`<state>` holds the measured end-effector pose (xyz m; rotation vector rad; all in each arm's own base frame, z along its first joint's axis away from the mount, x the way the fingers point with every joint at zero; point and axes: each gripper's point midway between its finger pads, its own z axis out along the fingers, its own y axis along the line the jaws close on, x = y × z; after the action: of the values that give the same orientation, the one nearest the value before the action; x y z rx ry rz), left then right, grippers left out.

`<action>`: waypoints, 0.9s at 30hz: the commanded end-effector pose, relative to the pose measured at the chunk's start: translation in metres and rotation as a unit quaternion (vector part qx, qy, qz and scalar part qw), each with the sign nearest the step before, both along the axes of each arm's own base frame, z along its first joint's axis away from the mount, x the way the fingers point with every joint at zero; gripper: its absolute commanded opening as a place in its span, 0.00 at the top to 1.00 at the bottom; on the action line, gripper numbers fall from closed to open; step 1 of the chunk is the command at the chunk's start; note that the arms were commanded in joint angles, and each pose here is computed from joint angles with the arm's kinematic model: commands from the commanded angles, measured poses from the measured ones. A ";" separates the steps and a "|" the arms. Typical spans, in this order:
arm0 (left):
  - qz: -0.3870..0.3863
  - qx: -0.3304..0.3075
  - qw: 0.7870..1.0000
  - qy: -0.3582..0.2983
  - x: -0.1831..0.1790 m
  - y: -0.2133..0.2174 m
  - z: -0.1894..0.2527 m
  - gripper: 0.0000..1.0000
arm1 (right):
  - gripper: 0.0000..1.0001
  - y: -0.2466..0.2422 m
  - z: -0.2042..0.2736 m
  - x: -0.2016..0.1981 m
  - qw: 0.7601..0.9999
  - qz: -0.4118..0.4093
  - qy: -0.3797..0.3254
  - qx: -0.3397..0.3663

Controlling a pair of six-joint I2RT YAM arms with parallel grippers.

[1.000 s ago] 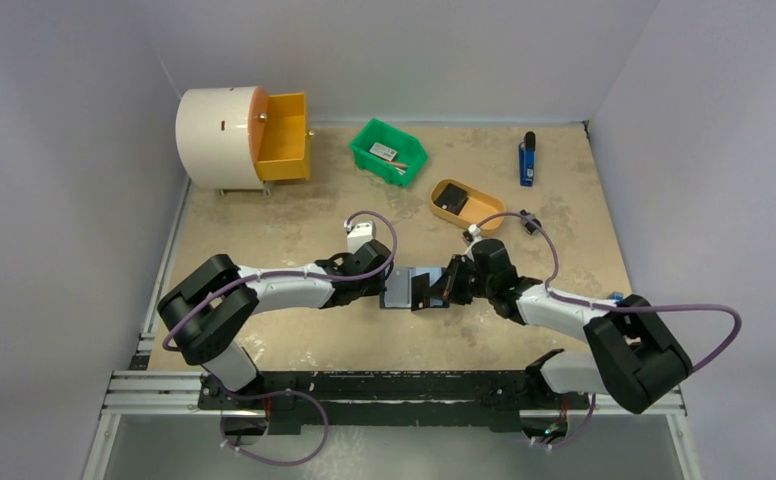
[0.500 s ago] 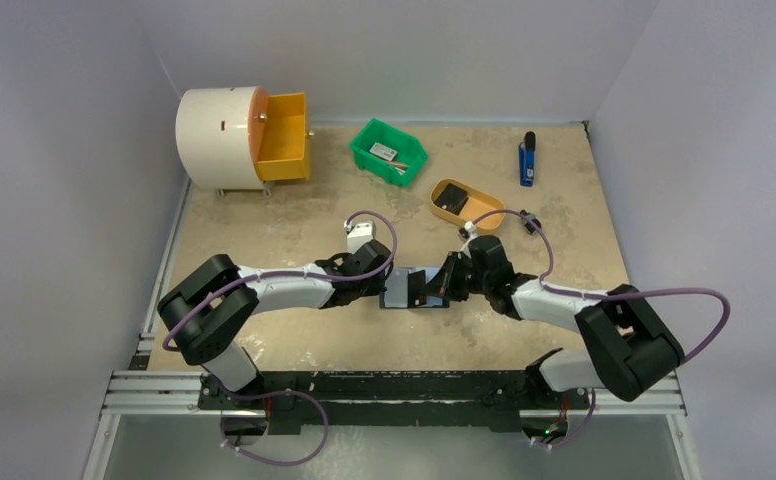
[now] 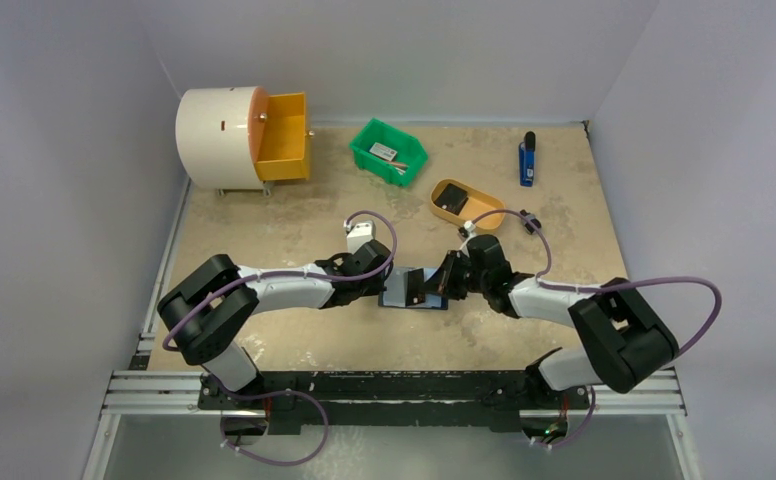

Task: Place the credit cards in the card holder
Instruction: Insert the credit card into the card holder.

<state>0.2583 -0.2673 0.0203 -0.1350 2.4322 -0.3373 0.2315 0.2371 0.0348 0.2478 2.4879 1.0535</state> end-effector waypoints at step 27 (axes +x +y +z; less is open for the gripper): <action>0.004 -0.007 1.000 0.018 -0.005 0.001 -0.012 1.00 | 1.00 0.017 0.001 0.009 1.000 0.013 0.006 0.011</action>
<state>0.2586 -0.2679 0.0203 -0.1374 2.4300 -0.3416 0.2420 0.2441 0.0349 0.2871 2.4750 1.0725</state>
